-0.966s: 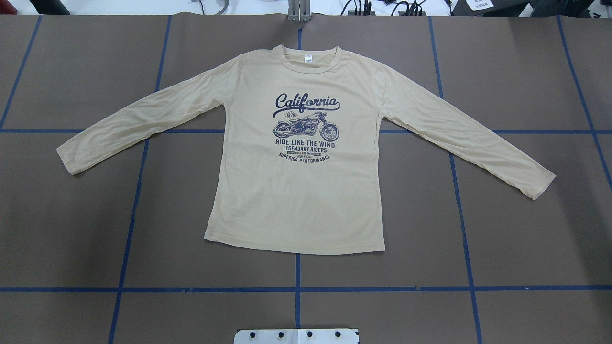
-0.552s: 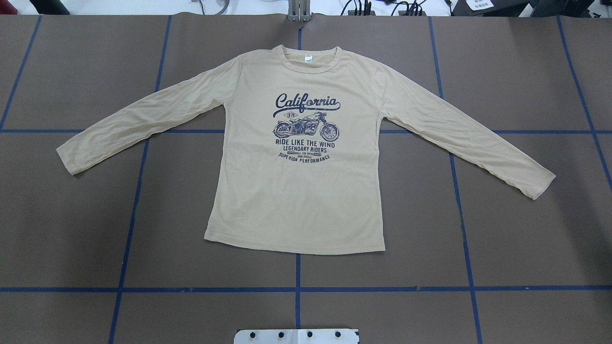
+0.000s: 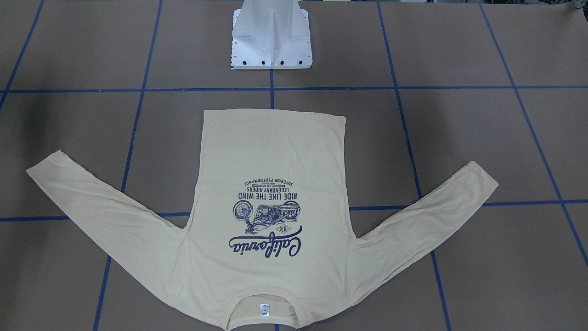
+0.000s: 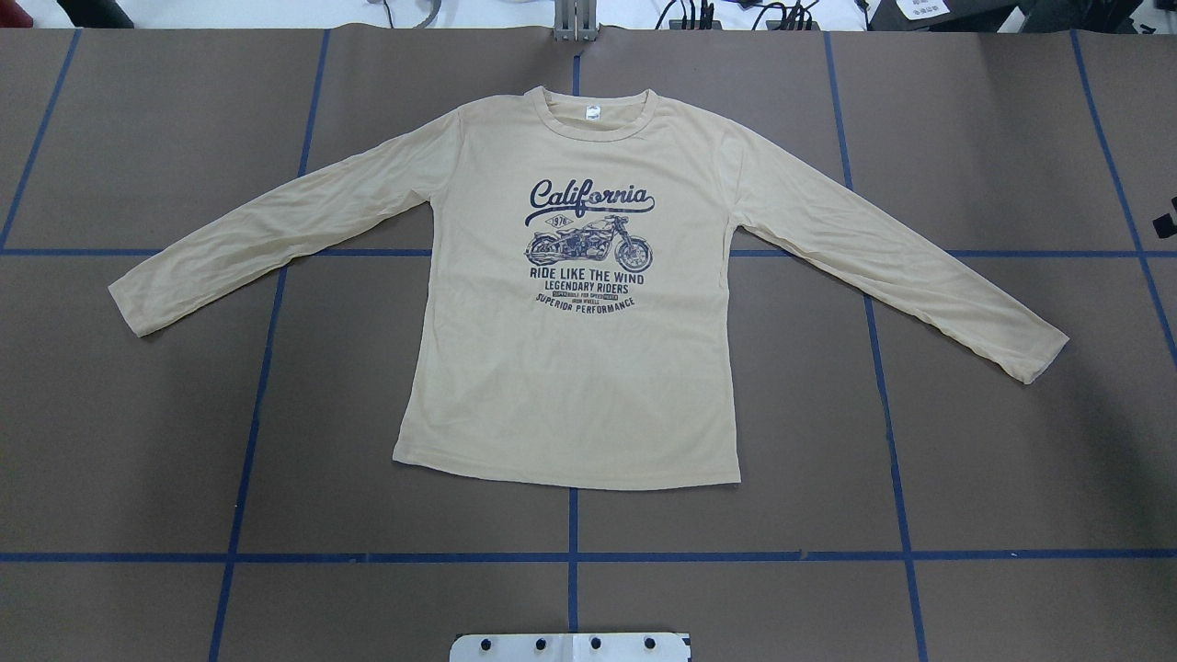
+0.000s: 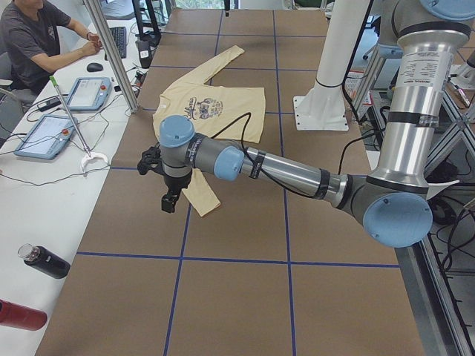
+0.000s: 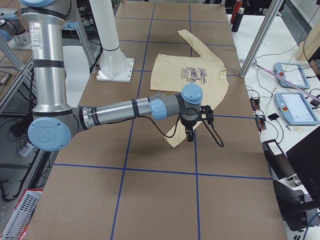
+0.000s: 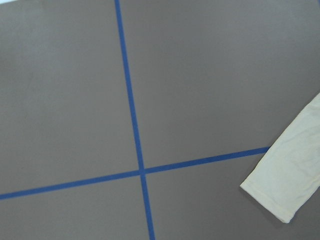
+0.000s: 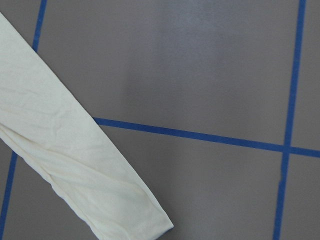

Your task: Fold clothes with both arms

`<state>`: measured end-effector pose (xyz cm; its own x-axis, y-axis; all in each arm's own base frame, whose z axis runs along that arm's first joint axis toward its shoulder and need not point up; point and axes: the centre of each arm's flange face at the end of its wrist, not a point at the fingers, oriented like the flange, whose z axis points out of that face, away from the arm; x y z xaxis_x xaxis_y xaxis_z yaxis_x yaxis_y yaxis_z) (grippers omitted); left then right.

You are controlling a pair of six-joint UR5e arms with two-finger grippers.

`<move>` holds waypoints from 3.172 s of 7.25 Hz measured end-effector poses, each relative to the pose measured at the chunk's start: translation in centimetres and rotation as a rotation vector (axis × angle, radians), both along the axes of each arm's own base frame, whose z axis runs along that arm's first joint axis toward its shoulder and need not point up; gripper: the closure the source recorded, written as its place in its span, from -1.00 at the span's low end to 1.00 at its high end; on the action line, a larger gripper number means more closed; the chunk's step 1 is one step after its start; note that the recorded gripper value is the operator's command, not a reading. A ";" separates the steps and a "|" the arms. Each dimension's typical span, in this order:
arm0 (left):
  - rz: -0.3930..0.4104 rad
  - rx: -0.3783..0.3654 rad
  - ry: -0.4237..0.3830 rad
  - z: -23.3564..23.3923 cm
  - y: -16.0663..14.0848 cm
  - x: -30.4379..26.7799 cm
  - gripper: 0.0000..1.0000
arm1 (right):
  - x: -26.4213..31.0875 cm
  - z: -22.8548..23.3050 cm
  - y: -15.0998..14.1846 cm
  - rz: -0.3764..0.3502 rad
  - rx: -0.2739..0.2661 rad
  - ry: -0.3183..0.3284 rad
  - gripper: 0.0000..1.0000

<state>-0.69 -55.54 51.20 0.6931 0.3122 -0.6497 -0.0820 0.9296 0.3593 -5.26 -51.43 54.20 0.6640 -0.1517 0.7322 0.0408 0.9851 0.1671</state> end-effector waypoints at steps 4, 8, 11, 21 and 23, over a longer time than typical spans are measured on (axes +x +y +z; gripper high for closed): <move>0.038 0.055 0.008 -1.1 -0.6 2.2 -0.99 | -8.7 3.5 0.8 -0.014 0.033 -0.081 -1.00; 0.055 0.087 0.013 -1.8 -0.5 3.1 -0.99 | -13.5 6.3 3.6 0.004 0.010 0.032 -1.00; 0.055 0.093 0.014 -1.9 -0.4 3.1 -0.99 | -14.7 7.6 5.4 -0.033 -0.013 0.045 -1.00; 0.055 0.105 0.016 -2.5 -0.4 3.1 -0.99 | -16.5 9.9 6.6 -0.078 -0.056 0.075 0.79; 0.054 0.118 0.018 -3.3 -0.1 3.1 -0.99 | -16.6 9.8 6.5 -0.079 -0.056 0.074 1.00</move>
<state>2.38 -55.59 47.93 0.6621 0.4234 -0.6183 -0.1232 0.8754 0.4675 -21.82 -44.88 64.04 0.7044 -0.1658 0.6902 0.1286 0.9861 0.1056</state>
